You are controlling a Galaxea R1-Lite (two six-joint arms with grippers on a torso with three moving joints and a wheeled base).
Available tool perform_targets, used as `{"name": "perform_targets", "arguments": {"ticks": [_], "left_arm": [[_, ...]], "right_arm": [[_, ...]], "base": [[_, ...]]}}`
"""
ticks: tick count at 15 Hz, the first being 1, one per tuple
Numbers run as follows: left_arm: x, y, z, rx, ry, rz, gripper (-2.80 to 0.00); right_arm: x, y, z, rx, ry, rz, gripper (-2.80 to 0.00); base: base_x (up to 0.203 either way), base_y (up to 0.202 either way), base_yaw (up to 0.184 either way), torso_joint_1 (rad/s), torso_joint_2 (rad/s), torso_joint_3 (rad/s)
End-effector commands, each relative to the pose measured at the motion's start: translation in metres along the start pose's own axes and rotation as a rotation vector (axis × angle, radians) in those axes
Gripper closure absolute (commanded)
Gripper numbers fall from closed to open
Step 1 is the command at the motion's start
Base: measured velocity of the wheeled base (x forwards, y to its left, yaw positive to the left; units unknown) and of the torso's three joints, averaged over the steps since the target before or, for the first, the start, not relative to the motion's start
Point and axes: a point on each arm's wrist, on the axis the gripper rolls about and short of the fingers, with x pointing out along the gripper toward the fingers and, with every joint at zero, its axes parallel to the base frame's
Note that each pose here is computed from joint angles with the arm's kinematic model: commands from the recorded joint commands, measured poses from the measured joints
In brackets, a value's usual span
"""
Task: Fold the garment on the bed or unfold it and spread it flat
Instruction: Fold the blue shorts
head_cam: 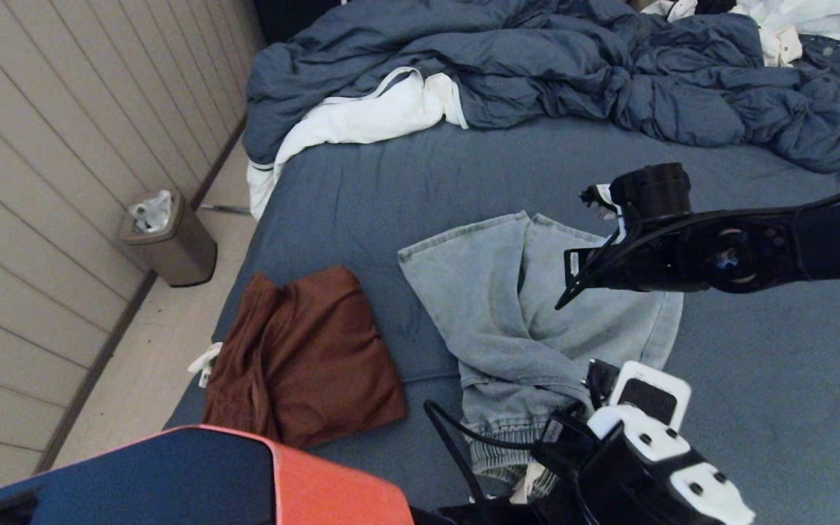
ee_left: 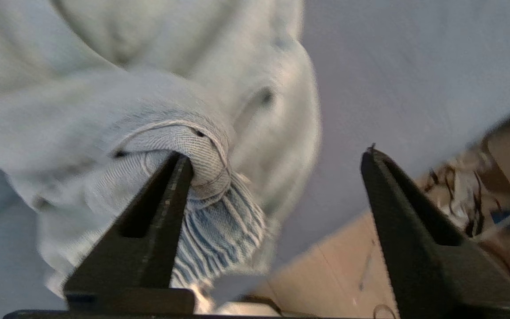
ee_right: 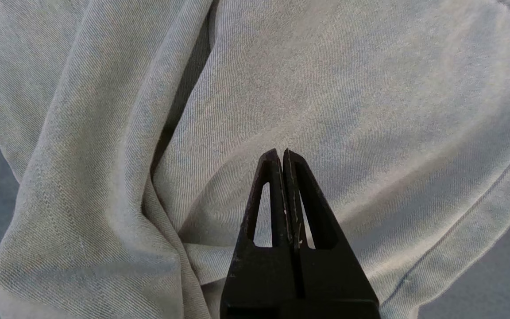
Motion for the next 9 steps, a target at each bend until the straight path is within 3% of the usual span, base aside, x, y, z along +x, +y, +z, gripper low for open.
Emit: {"name": "perform_targets", "arguments": {"ticks": [1, 3, 9], "left_arm": [[0.007, 0.022, 0.014, -0.029, -0.029, 0.048, -2.8], [0.01, 0.038, 0.013, -0.036, -0.021, 0.08, -2.8], [-0.012, -0.014, -0.005, 0.015, 0.01, -0.042, -2.8]], "right_arm": [[0.001, 0.0, -0.001, 0.0, 0.003, -0.001, 0.0], [0.002, 0.001, -0.001, -0.002, 0.003, -0.001, 0.0], [0.006, 0.0, -0.003, -0.003, 0.012, -0.004, 0.0]], "base": [[0.0, 0.0, 0.0, 0.0, 0.0, 0.0], [0.0, 0.0, 0.0, 0.0, 0.0, 0.0], [0.0, 0.0, 0.0, 0.0, 0.0, 0.0]]}}
